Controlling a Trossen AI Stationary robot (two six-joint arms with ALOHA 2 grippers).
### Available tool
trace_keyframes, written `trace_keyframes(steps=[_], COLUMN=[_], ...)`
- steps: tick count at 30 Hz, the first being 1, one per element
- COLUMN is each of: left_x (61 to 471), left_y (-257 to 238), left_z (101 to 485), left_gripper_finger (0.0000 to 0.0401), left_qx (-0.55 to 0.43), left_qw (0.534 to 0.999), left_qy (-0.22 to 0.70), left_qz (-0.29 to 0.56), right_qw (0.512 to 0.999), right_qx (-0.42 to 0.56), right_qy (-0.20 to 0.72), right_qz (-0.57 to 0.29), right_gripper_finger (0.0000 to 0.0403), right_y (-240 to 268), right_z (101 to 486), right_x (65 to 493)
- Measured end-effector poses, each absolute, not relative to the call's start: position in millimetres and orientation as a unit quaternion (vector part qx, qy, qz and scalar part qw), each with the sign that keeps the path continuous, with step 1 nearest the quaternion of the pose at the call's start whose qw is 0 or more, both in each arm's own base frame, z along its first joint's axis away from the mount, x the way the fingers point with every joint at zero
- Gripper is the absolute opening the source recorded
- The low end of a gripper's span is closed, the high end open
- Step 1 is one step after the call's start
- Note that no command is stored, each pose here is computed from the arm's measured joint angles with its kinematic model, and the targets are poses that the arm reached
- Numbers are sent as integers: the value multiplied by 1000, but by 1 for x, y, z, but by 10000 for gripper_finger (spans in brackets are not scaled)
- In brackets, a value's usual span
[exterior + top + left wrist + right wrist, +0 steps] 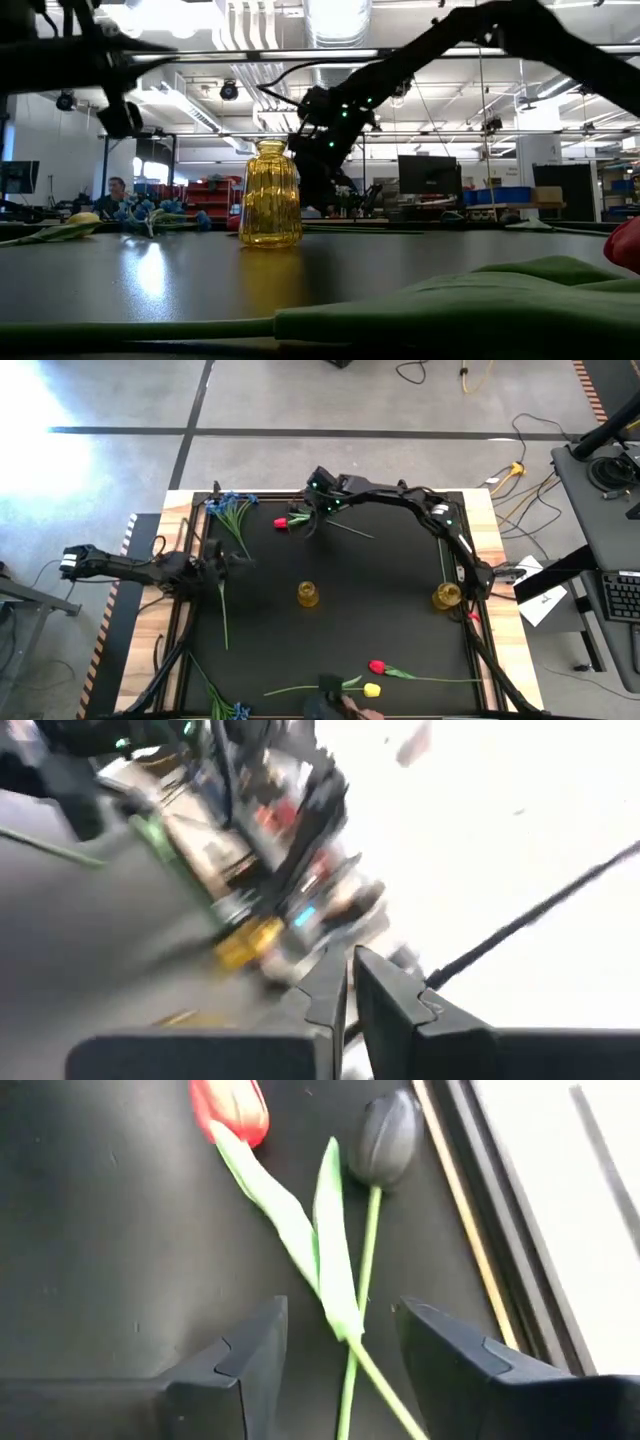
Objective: Sort flowers into vase by color
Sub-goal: Put the top red flower into the left yellow vase
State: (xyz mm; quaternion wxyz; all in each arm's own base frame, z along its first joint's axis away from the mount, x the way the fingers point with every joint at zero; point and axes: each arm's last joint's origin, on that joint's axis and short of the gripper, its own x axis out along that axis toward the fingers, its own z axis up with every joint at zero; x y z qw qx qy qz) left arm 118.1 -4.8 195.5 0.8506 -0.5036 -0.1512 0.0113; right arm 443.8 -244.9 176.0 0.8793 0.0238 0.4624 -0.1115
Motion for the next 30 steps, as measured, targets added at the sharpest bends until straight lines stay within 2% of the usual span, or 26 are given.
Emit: trace_keyframes(steps=[3, 8, 11, 15, 19, 24, 30], left_x=[115, 113, 114, 115, 116, 111, 121], left_y=[-2, -2, -2, 0, 4, 11, 18], left_z=[204, 208, 214, 249, 289, 314, 323], left_gripper_finger=[13, 13, 13, 13, 13, 13, 33], left_qx=[-503, -471, -427, -341, -259, -197, -183], left_qw=[838, 852, 873, 904, 937, 933, 928], left_qy=[-210, -229, -232, -243, -150, -34, -15], left_qz=[28, 33, 42, 86, 181, 298, 323], right_qw=[869, 852, 842, 842, 848, 869, 868], right_qx=[46, 55, 63, 70, 66, 57, 90], right_qy=[482, 514, 529, 529, 519, 484, 481], right_qz=[-98, -85, -81, -84, -85, -89, -80], right_gripper_finger=[170, 150, 125, 75, 20, 17, 16], right_y=[-257, -263, -263, -260, -256, -247, -235], right_z=[160, 149, 145, 147, 167, 219, 249], right_x=[450, 456, 458, 459, 458, 450, 438])
